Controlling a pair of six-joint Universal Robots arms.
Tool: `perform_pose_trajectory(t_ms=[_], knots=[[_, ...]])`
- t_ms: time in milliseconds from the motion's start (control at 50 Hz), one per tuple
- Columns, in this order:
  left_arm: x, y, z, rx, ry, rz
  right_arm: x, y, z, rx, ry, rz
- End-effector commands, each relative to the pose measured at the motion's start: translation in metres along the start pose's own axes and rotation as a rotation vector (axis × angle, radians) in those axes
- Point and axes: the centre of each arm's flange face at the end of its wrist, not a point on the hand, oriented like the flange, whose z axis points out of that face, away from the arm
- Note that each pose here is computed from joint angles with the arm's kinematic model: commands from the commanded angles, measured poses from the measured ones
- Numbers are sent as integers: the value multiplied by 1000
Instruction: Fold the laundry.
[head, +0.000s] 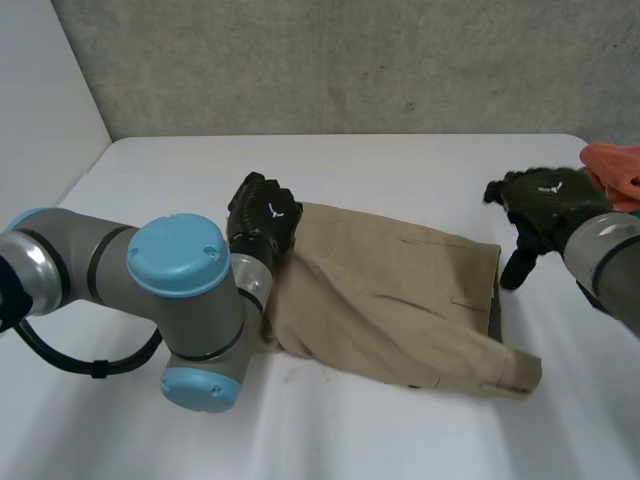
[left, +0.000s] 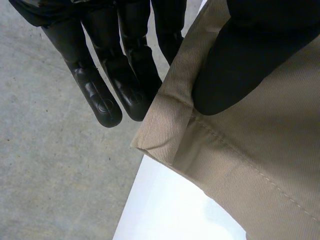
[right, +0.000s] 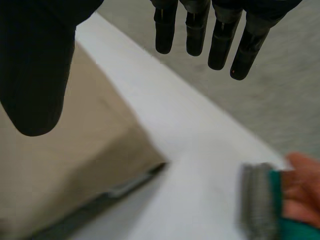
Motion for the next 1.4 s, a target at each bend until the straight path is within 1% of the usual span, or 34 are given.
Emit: perform_pose_trajectory(t_ms=[20,180,260,340,420,440,500,520,560,580,640,660,720,780,860,940,980,1000,1040,1060,1120,1140,1180,1200,1260,1280,1320,1400], knots=[[-5,-1,-4,-2,-6,-2,-14,9,-26,-183,-190,123],[-5,0,-4,-5,-7,-2,-27,41,-32,-286,-217,161],[-5,0,-4,-5,-5,-2,-33,53,-33,-302,-225,159],[-6,0,-3,-2,-6,-4,-37,60,-28,-274,-217,144],[-8,0,4,12,-20,-7,-34,54,-3,-120,-167,108],[-9,-1,6,19,-28,-9,-31,49,10,-38,-131,85],[-16,-4,25,73,-81,-21,-24,41,32,71,-70,32],[-15,-3,30,88,-91,-23,-19,36,45,117,-25,-11],[-15,-2,48,150,-128,-30,-16,39,59,123,22,-47],[-17,-2,55,174,-147,-32,-15,44,75,112,61,-81],[-23,-2,81,280,-213,-31,-16,45,98,112,108,-138],[-23,-2,85,303,-220,-29,-18,47,112,107,131,-175],[-17,0,105,392,-260,-21,-25,51,137,124,161,-245],[-9,9,119,413,-271,-16,-27,58,161,177,197,-294],[9,26,124,389,-245,-13,-29,56,175,266,246,-328],[17,32,119,363,-228,-16,-24,42,170,328,274,-303],[20,27,111,354,-215,-22,-20,32,163,346,280,-283],[17,24,108,352,-217,-24,-17,22,153,359,282,-260],[11,15,97,340,-217,-30,-12,19,142,353,279,-240],[9,12,92,335,-217,-32,-10,18,130,325,265,-222],[5,6,73,309,-203,-47,-9,18,109,270,234,-192],[6,6,70,300,-199,-50,-10,21,94,214,202,-167],[6,7,57,273,-181,-71,-12,27,79,152,167,-129],[4,8,52,262,-177,-82,-16,36,68,88,126,-79],[-2,7,35,241,-165,-135,-22,50,56,-6,64,-2],[-3,8,31,235,-159,-148,-23,61,52,-59,36,43],[-2,9,22,227,-140,-187,-25,69,49,-91,14,70],[2,13,13,210,-114,-224,-27,81,52,-90,-28,95]])
